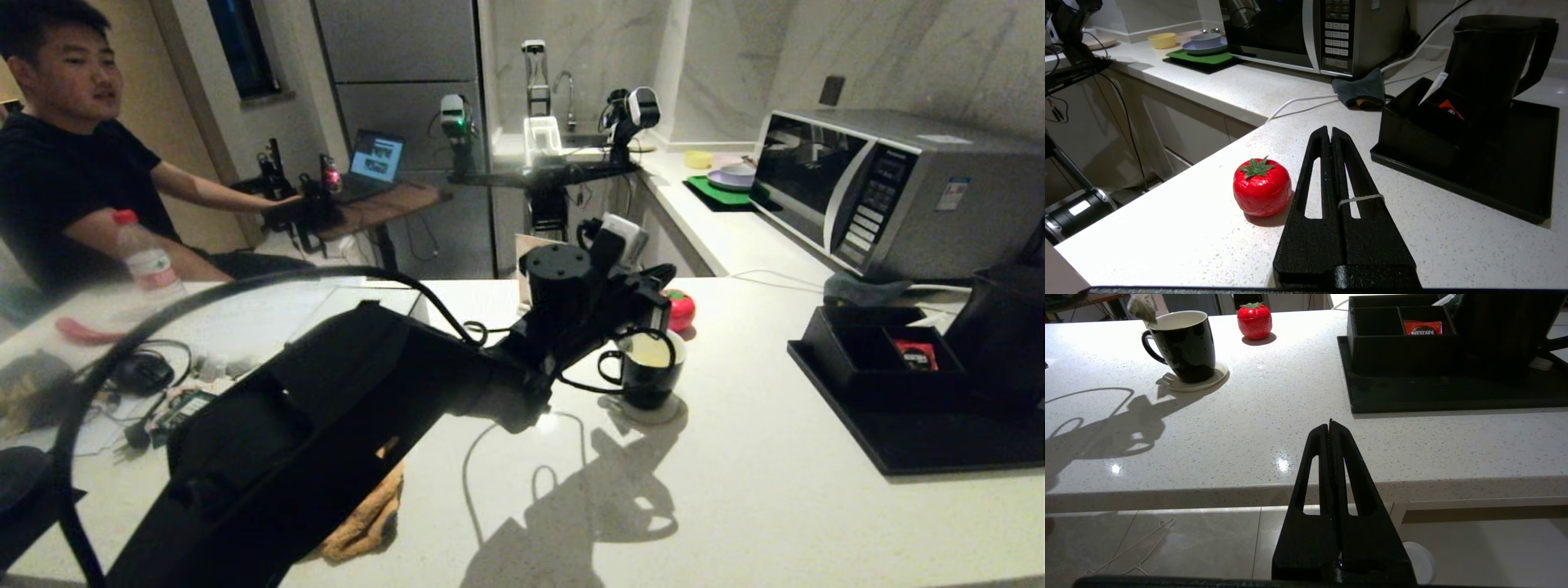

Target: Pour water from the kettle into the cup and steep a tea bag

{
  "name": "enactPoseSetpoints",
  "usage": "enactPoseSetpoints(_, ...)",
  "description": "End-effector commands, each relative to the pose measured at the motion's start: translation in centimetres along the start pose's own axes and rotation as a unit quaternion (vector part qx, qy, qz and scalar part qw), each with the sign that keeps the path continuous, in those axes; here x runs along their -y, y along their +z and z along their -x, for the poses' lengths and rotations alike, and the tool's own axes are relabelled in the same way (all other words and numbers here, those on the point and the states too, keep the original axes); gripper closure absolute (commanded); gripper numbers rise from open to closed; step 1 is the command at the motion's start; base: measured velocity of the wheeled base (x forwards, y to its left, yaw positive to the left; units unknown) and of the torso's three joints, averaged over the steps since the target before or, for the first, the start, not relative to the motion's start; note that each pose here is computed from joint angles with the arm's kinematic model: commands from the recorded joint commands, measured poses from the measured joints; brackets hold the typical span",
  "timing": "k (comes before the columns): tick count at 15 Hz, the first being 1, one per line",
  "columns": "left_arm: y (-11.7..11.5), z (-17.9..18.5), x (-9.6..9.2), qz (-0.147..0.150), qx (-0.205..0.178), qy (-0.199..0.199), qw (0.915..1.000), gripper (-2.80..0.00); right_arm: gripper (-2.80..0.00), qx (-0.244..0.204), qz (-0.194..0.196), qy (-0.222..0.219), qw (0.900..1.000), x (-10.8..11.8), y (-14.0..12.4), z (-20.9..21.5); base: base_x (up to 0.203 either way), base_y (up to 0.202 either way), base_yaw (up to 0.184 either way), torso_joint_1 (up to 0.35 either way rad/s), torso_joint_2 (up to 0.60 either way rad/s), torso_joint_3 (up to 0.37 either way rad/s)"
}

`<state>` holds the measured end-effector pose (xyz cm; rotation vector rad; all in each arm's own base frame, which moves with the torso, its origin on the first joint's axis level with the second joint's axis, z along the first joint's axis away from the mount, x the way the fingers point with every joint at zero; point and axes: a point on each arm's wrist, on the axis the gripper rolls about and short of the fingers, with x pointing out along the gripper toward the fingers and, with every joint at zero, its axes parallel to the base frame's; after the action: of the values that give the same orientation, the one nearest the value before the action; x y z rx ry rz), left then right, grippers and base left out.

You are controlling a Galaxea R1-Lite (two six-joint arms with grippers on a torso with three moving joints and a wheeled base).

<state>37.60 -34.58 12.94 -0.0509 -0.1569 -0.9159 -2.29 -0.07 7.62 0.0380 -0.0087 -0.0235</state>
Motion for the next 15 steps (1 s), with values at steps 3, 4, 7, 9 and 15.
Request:
enactPoseSetpoints(3,-1.1,-0.2,0.2,0.002,-0.007,-0.003,1.0,0.0,0.0,-0.001,0.0,0.0,1.0,0.0,0.0,0.0,0.0,0.0,0.0,0.0,0.0,0.0)
enactPoseSetpoints(4,-1.4,-0.3,0.2,0.002,-0.009,-0.003,0.9999,0.0,0.0,-0.001,0.0,0.0,1.0,0.0,0.0,0.0,0.0,0.0,0.0,0.0,0.0,0.0)
enactPoseSetpoints(7,-1.8,-0.3,0.1,0.002,-0.012,-0.002,0.9999,0.0,0.0,0.0,0.0,0.0,1.0,0.0,0.0,0.0,0.0,0.0,0.0,0.0,0.0,0.0)
enactPoseSetpoints(9,-1.9,-0.3,0.0,0.002,-0.012,-0.001,0.9999,0.0,0.0,0.0,0.0,0.0,1.0,0.0,0.0,0.0,0.0,0.0,0.0,0.0,0.0,0.0)
enactPoseSetpoints(15,-2.7,-0.4,0.1,0.003,-0.018,-0.002,0.9998,0.0,0.0,-0.001,0.0,0.0,1.0,0.0,0.0,0.0,0.0,0.0,0.0,0.0,0.0,0.0)
